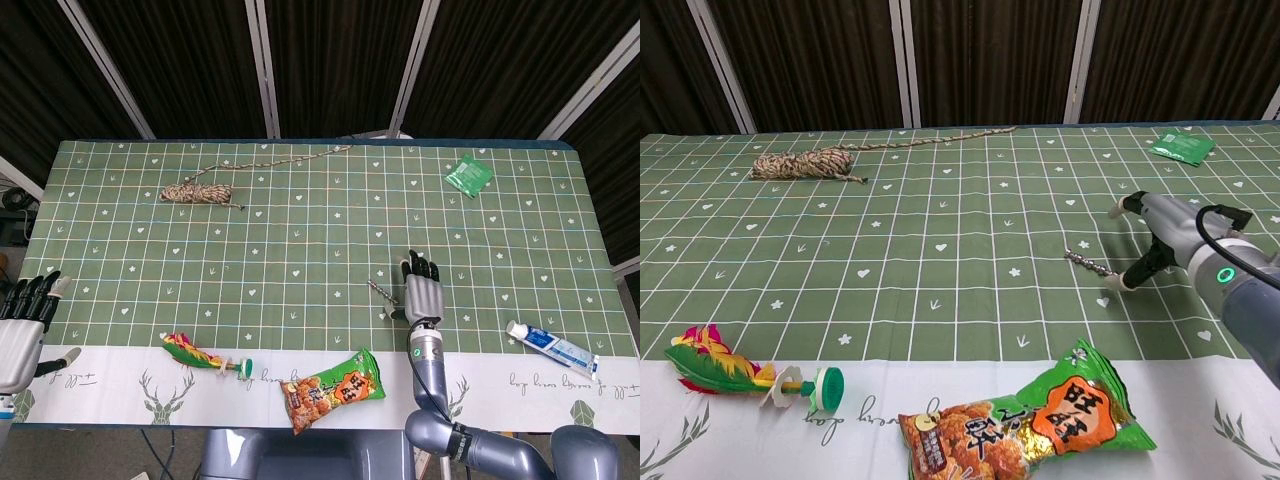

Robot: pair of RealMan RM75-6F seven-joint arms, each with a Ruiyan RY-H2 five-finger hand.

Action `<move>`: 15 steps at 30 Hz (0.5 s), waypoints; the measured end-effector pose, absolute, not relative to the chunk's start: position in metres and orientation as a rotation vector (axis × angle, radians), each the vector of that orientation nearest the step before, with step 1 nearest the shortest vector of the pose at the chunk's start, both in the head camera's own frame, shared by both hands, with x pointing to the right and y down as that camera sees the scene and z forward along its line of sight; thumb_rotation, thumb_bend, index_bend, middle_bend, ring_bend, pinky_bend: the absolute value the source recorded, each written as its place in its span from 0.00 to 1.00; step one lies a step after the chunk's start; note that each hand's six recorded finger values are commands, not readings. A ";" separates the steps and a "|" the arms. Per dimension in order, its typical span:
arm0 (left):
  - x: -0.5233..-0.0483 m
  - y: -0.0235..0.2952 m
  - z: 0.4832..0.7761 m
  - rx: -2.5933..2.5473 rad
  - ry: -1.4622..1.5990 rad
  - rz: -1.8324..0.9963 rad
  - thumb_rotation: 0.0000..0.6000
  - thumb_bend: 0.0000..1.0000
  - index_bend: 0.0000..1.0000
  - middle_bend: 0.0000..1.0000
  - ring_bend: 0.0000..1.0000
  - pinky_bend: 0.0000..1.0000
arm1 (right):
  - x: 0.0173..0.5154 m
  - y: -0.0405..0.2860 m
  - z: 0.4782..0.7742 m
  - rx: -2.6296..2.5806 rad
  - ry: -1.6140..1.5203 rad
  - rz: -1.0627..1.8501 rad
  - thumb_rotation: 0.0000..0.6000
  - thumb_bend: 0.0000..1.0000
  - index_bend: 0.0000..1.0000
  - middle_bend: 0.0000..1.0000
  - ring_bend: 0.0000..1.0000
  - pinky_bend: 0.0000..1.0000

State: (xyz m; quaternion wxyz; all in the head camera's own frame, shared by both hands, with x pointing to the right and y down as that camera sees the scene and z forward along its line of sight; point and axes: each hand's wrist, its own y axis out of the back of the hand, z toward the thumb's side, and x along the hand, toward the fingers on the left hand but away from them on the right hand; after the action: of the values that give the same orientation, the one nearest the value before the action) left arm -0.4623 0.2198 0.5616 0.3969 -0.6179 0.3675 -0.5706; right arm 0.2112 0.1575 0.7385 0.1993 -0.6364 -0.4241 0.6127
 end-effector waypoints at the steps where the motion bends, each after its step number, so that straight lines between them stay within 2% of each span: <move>1: -0.462 0.220 0.562 -1.566 0.932 -1.445 1.00 0.05 0.00 0.00 0.00 0.00 | 0.208 0.158 0.738 -1.780 -1.192 1.708 1.00 0.16 0.29 0.00 0.00 0.00; 8: -0.463 0.220 0.562 -1.571 0.935 -1.448 1.00 0.05 0.00 0.00 0.00 0.00 | 0.204 0.155 0.738 -1.755 -1.199 1.704 1.00 0.17 0.39 0.03 0.00 0.00; 15: -0.463 0.220 0.563 -1.581 0.936 -1.454 1.00 0.05 0.00 0.00 0.00 0.00 | 0.215 0.153 0.742 -1.713 -1.220 1.749 1.00 0.19 0.41 0.03 0.00 0.00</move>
State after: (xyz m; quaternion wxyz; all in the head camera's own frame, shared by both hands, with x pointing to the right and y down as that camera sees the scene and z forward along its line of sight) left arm -0.4632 0.2200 0.5626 0.3890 -0.6216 0.3681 -0.5717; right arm 0.2153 0.1532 0.7423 0.2019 -0.6134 -0.4368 0.6263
